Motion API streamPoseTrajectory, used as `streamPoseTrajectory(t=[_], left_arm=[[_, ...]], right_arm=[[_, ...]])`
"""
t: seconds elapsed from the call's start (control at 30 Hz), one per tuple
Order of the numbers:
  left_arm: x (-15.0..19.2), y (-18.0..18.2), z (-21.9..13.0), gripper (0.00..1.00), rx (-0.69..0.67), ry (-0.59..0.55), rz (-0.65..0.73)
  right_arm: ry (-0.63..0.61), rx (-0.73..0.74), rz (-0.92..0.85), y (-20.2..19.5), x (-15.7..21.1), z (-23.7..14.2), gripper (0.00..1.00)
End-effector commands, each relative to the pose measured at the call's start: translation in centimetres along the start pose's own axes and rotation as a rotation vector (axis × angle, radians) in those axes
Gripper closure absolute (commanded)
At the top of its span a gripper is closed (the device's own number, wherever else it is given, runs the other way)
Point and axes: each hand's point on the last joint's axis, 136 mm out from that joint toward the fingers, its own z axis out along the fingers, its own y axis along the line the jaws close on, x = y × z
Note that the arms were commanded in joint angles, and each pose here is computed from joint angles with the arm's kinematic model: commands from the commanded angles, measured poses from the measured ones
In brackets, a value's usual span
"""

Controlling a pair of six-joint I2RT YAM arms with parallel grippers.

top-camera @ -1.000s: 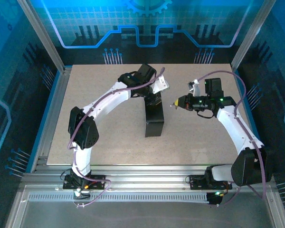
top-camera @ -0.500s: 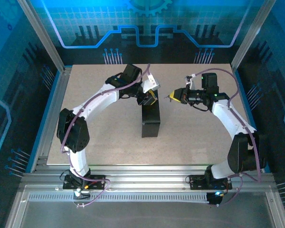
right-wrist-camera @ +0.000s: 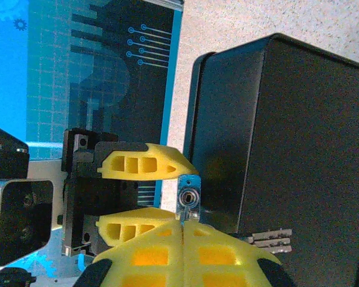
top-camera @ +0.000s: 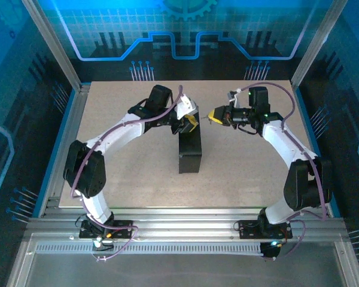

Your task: Unlock the padlock with the key

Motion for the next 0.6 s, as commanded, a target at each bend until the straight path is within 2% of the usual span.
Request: streamPoseTrajectory(t=[0.0,0.27,0.57], left_arm=[[-4.7,-0.8,-2.9,0.94,-0.012,-0.175,0.104],[-3.8,-1.3,-2.8,0.95,-0.017,-0.198,0.140],[-2.7,-1.3,-2.4,0.98,-0.011,-0.240,0.200]], right_arm=[[0.032,-0.043,-0.010,1.5,-0.1,0.6,1.00],[0.079,-0.076,-0.023,2.5,0.1,1.5,1.00],[0.122,-0.048,-0.014,1.7,0.8,2.4,1.00]])
